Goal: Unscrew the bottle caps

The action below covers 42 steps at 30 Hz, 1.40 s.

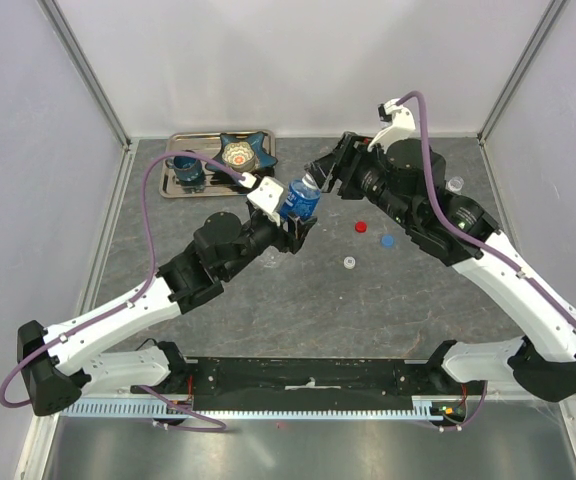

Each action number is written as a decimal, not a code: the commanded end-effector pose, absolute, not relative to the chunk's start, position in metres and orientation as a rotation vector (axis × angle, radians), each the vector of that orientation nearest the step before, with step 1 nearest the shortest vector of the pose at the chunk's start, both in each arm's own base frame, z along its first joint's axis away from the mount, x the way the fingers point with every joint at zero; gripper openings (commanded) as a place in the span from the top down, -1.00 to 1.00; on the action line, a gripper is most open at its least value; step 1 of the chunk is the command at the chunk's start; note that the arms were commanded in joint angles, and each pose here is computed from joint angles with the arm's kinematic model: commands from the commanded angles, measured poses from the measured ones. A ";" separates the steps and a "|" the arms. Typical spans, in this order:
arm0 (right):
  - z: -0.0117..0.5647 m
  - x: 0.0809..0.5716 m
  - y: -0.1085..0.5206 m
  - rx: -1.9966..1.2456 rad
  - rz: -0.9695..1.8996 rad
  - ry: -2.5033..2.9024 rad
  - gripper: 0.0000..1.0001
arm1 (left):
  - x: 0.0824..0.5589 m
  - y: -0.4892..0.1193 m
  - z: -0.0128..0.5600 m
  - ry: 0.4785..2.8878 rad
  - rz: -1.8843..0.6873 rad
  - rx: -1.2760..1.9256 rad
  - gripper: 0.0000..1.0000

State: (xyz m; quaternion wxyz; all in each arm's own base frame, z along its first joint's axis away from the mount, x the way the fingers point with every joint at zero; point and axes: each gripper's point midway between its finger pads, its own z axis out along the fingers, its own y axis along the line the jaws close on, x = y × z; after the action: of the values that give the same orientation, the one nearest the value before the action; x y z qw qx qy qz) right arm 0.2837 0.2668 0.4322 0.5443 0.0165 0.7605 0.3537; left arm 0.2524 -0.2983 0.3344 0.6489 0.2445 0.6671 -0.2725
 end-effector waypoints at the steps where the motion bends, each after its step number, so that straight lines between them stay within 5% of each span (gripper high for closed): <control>1: 0.432 0.287 0.274 0.044 0.865 1.795 -0.31 | 0.257 -0.292 0.342 1.481 -0.564 0.535 0.17; 23: 0.400 0.286 0.291 -0.017 0.886 1.868 0.35 | 0.256 -0.291 0.342 1.470 -0.572 0.528 0.18; 27: 0.400 0.283 0.288 -0.048 0.879 1.858 1.00 | 0.252 -0.291 0.348 1.455 -0.597 0.527 0.15; 36: 0.418 0.253 0.302 -0.543 0.872 1.736 1.00 | 0.134 -0.324 0.387 1.206 -1.326 1.043 0.13; 42: 0.418 0.222 0.307 -0.767 0.965 1.672 1.00 | 0.101 -0.301 0.404 1.103 -1.576 1.177 0.17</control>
State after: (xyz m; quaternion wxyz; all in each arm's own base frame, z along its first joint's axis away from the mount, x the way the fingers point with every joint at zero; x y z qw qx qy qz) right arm 0.2389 0.2988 0.4296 0.5273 -0.2219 0.7177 0.3969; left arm 0.1899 -0.3141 0.3370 0.5061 0.3503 0.6111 -0.4976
